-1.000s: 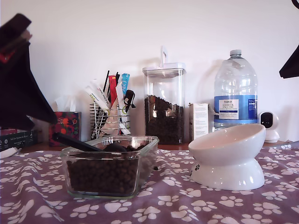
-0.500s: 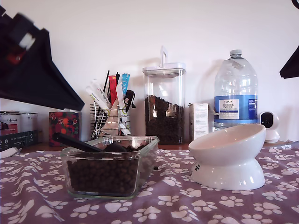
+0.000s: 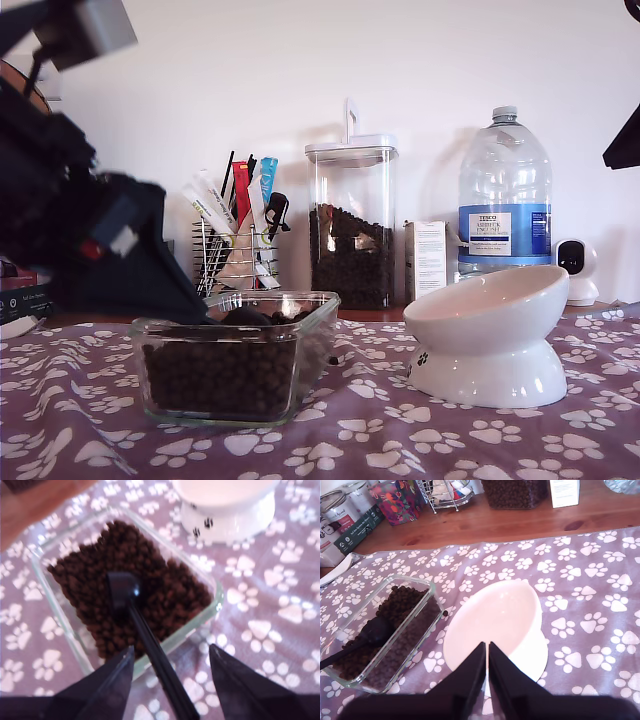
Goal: Measure one spoon of cat food and pour it into the food bowl
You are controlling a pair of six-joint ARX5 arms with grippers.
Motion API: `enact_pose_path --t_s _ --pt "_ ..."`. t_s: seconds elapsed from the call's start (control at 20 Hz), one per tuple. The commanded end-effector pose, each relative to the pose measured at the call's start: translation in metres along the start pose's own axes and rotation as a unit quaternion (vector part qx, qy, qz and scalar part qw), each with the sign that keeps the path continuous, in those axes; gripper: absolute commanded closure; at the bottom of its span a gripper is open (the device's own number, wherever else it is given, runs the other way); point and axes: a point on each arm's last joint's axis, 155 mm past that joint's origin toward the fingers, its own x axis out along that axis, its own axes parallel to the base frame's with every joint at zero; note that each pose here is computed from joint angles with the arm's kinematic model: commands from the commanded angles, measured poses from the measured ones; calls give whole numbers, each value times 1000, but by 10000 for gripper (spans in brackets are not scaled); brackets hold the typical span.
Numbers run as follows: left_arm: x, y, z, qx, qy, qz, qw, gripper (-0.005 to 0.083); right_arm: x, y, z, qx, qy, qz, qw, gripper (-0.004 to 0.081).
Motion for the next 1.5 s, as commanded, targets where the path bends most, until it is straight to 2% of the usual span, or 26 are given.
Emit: enact_pose_path --t_s 0.0,0.15,0.3,0.4,0.9,1.25,1.45 --pt "5 -1 1 1 -2 1 1000 351 3 -2 -10 1 10 -1 1000 780" --pt "8 -1 4 -1 -8 1 1000 428 3 -2 -10 1 10 -2 1000 780" --pt "9 5 1 -7 -3 9 1000 459 3 -2 -10 1 10 -2 1000 780" --pt "11 7 -4 -7 7 10 1000 536 3 -2 -10 1 10 -2 1000 780" --pt "13 12 -8 -6 15 21 1000 777 3 -2 -10 1 10 -2 1000 780" --pt "9 52 -4 -20 6 115 993 793 3 -3 -14 3 18 -3 1000 780" --pt "8 55 3 -37 -5 119 992 793 3 -3 -16 4 21 -3 1000 780"
